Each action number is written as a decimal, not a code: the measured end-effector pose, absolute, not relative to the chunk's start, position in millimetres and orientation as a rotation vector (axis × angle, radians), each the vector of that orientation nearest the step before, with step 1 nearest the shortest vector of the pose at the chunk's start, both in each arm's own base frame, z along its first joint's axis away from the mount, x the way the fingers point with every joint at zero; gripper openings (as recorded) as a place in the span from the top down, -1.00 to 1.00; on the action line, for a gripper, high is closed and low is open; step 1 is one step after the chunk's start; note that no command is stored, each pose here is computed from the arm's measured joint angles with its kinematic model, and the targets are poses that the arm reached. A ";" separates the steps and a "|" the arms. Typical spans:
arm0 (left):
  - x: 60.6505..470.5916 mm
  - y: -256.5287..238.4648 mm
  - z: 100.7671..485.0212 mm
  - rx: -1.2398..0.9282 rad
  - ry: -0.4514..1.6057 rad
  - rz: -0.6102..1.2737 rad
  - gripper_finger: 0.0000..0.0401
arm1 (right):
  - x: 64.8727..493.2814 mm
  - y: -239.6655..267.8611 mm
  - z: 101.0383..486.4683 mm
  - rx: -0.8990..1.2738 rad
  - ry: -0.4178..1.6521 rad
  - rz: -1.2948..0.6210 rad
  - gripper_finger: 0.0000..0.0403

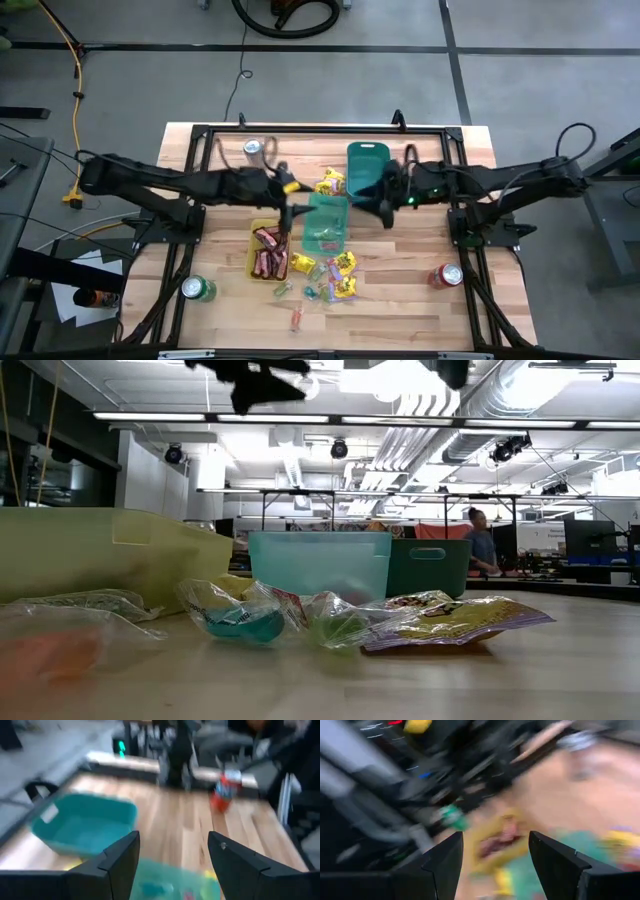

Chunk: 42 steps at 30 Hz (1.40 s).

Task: Sort candy
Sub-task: Put the green gummy into the light blue bin

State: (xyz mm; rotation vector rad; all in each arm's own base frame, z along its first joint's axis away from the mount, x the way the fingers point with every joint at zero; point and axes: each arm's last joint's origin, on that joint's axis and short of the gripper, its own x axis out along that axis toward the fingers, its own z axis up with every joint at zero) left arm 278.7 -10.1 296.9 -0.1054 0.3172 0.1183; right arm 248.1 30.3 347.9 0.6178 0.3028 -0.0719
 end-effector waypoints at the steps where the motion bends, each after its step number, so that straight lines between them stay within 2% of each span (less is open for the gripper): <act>1: 272.9 -7.8 304.4 -0.108 0.288 0.132 -0.11 | 254.7 36.0 345.2 0.631 0.312 -0.015 -0.10; 3: 261.1 -4.1 318.5 -0.131 0.227 0.171 -0.11 | 267.4 49.3 335.7 0.656 0.362 0.062 -0.10; 8: 237.8 1.5 342.6 -0.235 0.099 0.257 -0.11 | 299.4 89.0 294.2 0.574 0.646 0.080 -0.10; 15: 228.4 2.8 351.5 -0.371 0.027 0.298 -0.11 | 339.1 138.0 254.5 0.442 0.844 0.125 -0.10; 21: 229.8 0.5 350.1 -0.387 0.047 0.239 -0.11 | 363.1 170.5 231.2 0.493 0.914 0.092 -0.10; 28: 229.4 0.1 344.9 -0.362 0.105 0.234 -0.11 | 383.3 199.9 207.1 0.558 0.914 -0.098 -0.10; 32: 229.1 0.1 341.1 -0.364 0.141 0.242 -0.11 | 392.3 206.6 191.2 0.522 0.957 -0.190 -0.10; 42: 228.9 0.1 335.2 -0.376 0.196 0.254 -0.11 | 400.3 210.3 151.6 0.386 1.061 -0.239 -0.10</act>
